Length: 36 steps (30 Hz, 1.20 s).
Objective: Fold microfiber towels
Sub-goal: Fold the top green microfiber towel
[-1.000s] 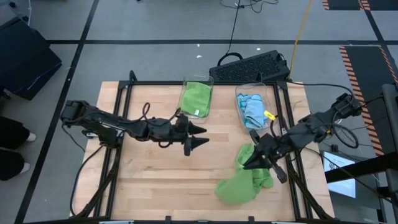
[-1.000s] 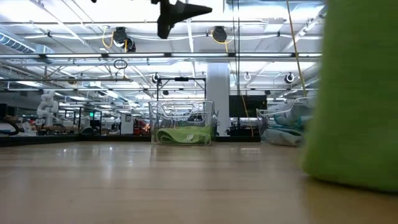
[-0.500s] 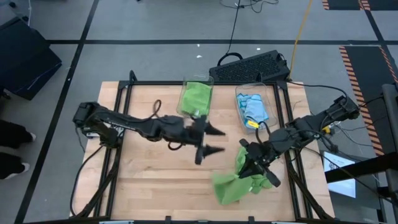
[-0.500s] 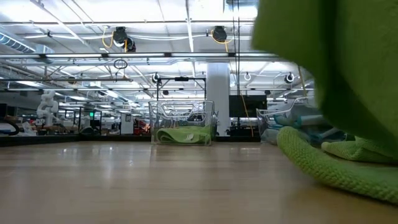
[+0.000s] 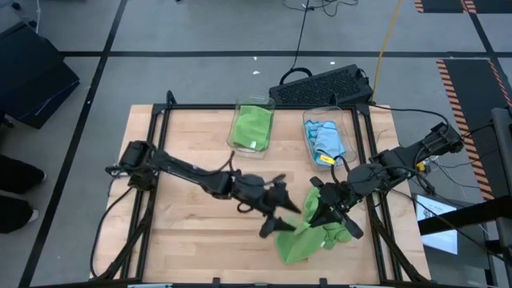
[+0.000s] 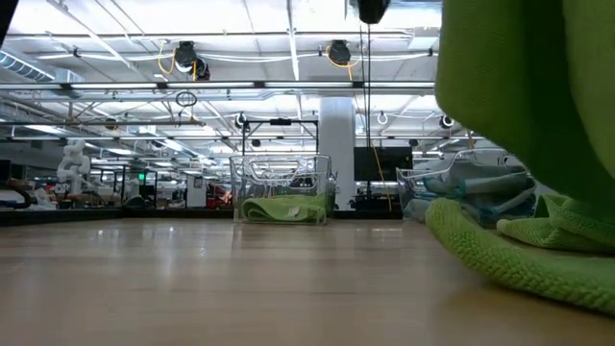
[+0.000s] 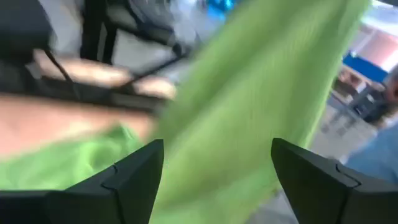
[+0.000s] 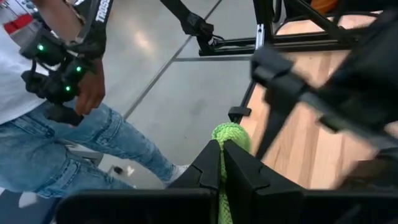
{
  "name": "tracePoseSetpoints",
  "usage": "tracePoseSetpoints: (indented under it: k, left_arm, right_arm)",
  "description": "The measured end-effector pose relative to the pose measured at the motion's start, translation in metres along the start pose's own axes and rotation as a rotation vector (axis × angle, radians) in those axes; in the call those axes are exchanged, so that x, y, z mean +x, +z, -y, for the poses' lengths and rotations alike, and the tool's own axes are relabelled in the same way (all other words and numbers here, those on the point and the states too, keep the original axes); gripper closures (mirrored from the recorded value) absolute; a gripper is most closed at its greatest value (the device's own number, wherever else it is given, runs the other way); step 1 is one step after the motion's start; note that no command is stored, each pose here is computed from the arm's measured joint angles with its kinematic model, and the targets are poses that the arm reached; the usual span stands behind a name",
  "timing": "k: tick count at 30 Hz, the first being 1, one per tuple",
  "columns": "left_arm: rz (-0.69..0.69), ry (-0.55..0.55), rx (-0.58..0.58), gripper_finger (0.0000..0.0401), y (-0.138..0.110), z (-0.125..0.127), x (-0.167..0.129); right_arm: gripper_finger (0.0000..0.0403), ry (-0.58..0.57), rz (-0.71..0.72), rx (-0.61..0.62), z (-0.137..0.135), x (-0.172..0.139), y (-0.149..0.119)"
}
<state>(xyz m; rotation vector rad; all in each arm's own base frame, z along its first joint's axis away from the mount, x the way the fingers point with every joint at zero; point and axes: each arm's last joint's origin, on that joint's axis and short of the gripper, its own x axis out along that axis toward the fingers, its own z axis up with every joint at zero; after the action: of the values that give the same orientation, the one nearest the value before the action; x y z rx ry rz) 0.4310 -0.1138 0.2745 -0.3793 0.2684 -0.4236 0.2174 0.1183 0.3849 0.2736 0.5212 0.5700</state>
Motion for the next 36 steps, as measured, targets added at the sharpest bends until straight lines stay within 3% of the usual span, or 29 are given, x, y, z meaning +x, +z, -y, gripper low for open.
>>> tracePoseSetpoints:
  k: [5,14,21,29,36]
  left_arm:
    - [-0.065,-0.05,-0.014,0.0119,-0.021,0.009,0.012]
    - [-0.049,-0.172,-0.016,0.016,-0.025,0.033,0.016]
    - [-0.033,-0.075,-0.037,0.0203,-0.027,0.034,0.017]
    - [-0.15,0.023,-0.043,0.0254,-0.04,0.027,0.016]
    - [-0.176,0.034,-0.041,0.0285,-0.043,0.026,0.015]
  right_arm:
    - [0.0399,-0.005,-0.009,0.002,0.0,0.0,-0.001]
    - [0.0399,-0.06,0.009,-0.046,0.009,-0.003,0.002]
    - [0.0399,-0.098,0.024,-0.079,0.018,-0.006,0.006]
    - [0.0399,-0.115,0.05,-0.1,0.021,-0.014,0.008]
    - [0.0399,-0.146,0.093,-0.128,0.02,-0.027,0.011]
